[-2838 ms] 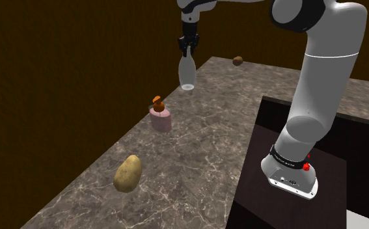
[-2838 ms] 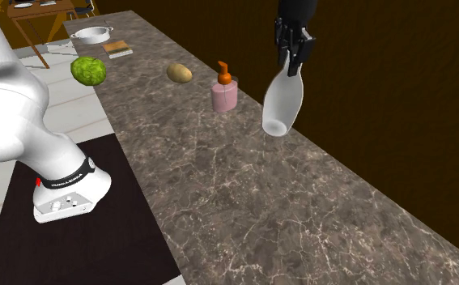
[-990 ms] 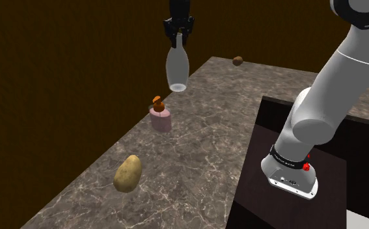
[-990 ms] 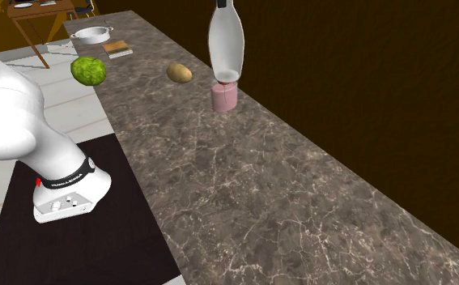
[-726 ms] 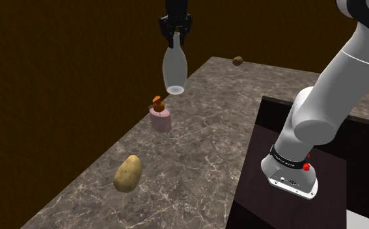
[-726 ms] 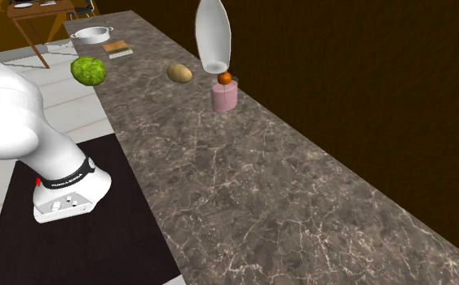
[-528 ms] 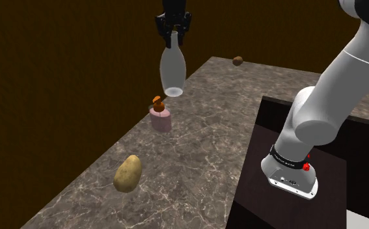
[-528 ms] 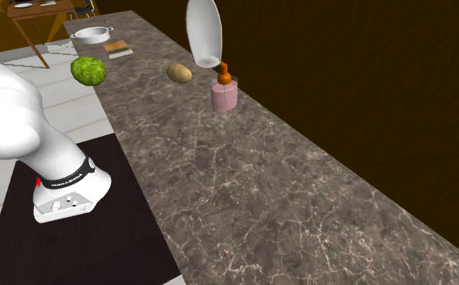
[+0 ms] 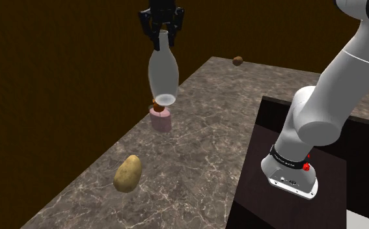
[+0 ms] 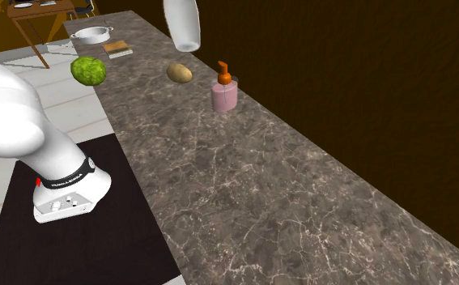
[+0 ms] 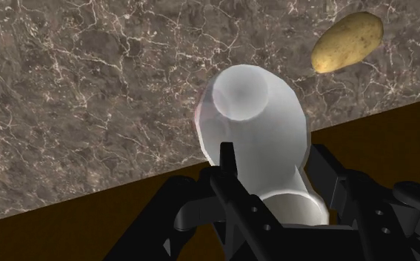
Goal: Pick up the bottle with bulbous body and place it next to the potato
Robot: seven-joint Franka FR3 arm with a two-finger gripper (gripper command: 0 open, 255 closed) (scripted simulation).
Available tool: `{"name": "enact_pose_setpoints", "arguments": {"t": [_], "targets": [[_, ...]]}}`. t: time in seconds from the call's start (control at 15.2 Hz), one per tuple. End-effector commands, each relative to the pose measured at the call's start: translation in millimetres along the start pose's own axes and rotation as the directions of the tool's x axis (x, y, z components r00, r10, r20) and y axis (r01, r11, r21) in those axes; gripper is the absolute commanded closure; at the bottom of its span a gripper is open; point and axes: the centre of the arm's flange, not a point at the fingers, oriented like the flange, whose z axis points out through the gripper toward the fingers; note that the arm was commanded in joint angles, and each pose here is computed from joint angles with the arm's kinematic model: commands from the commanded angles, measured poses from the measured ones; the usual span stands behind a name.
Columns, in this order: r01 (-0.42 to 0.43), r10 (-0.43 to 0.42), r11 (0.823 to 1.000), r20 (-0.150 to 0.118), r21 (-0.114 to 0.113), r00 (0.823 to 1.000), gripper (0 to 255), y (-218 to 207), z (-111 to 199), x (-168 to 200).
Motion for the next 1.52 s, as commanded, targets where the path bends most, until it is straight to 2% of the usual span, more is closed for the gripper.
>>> {"name": "enact_pose_setpoints", "arguments": {"t": [0.0, 1.12, 1.45], "targets": [[-0.001, 0.001, 1.0, 0.0, 0.0, 1.0, 255, -19, -9, -21], [-0.001, 0.001, 1.0, 0.0, 0.0, 1.0, 255, -189, -71, -144], [-0.001, 0.001, 1.0, 0.0, 0.0, 1.0, 255, -189, -45, -146]]}}
